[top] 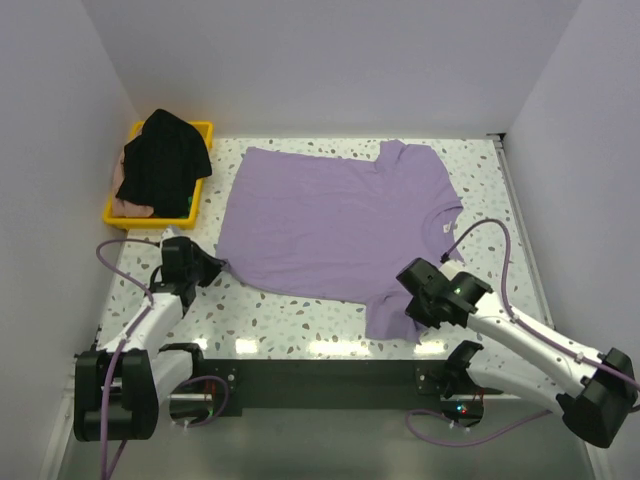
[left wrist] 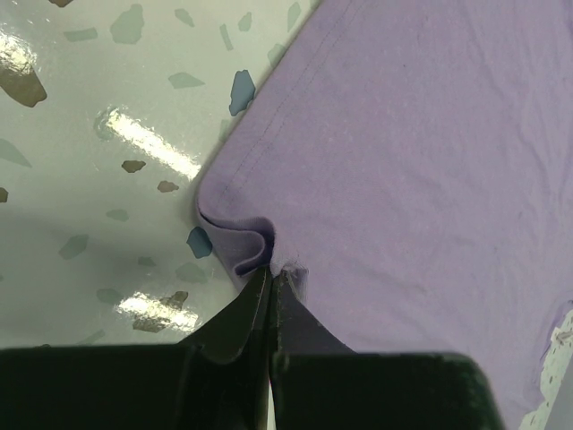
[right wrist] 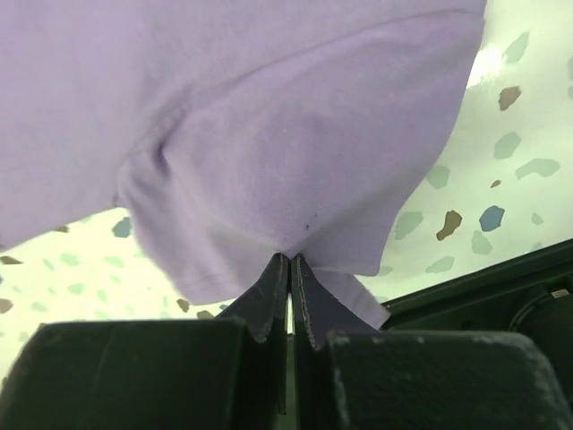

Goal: Fold and stack the t-shirts
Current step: Fold the tshirt

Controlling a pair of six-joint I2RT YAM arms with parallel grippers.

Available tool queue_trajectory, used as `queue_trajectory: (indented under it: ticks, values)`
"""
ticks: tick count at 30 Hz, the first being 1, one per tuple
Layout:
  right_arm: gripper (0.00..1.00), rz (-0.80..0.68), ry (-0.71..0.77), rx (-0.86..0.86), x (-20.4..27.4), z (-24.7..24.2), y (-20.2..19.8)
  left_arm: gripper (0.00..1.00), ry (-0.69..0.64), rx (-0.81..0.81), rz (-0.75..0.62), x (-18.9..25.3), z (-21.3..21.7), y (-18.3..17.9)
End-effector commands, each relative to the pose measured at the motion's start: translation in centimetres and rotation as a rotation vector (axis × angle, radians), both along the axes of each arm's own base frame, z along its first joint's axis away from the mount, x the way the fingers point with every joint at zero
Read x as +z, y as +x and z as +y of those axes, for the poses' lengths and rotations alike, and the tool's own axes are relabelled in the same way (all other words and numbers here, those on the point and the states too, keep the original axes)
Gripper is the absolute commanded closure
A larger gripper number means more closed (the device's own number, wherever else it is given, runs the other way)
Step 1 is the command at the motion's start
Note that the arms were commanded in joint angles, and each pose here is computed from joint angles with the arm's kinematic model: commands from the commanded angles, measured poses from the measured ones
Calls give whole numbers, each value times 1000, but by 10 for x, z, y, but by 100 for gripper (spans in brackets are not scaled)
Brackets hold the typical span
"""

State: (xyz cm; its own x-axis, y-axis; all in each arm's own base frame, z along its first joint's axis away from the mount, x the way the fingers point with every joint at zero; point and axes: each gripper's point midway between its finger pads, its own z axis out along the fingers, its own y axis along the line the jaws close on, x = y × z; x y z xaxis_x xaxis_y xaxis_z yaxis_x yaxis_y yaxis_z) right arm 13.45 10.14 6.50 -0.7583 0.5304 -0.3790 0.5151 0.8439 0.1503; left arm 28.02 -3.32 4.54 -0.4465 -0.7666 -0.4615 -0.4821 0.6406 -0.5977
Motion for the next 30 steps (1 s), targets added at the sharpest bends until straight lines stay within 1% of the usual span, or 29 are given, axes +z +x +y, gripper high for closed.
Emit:
queue_trajectory:
  ticks: [1, 6, 7, 9, 10, 12, 13, 14, 15, 16, 17, 18, 19, 24, 30]
  values:
    - [100, -89, -105, -25, 26, -24, 11, 100, 38, 5, -52, 23, 7, 16]
    - [100, -187, -144, 15, 57, -20, 36, 100, 68, 17, -36, 29, 13, 24]
    - [100, -197, -183, 43, 59, -22, 41, 100, 69, 14, -22, 26, 13, 25]
    - [100, -236, -191, 48, 72, -19, 53, 100, 70, 16, -20, 28, 14, 29]
    - [100, -243, -220, 71, 75, -20, 59, 100, 68, 17, -4, 25, 14, 29]
    - [100, -266, -220, 56, 83, -19, 73, 100, 69, 20, -5, 28, 15, 35]
    - [100, -266, -230, 74, 84, -18, 80, 100, 67, 19, 6, 27, 14, 36]
    - [100, -258, -205, 86, 84, -14, 84, 100, 66, 20, 9, 27, 14, 38]
    - [100, -246, -197, 62, 82, -21, 91, 100, 63, 21, 1, 32, 14, 43]
    - [100, -235, -198, 81, 80, -23, 95, 100, 62, 21, 10, 30, 14, 44]
    - [100, -233, -156, 87, 76, -18, 102, 100, 61, 21, 9, 32, 14, 47]
    - [100, -228, -149, 64, 74, -24, 108, 100, 61, 23, 2, 36, 14, 52]
    - [100, -241, -140, 79, 74, -23, 115, 100, 63, 24, 17, 33, 15, 52]
    - [100, -221, -129, 95, 70, -23, 138, 100, 69, 38, 16, 39, 18, 66]
    - [100, -241, -113, 102, 70, -27, 164, 100, 69, 40, 21, 44, 19, 83]
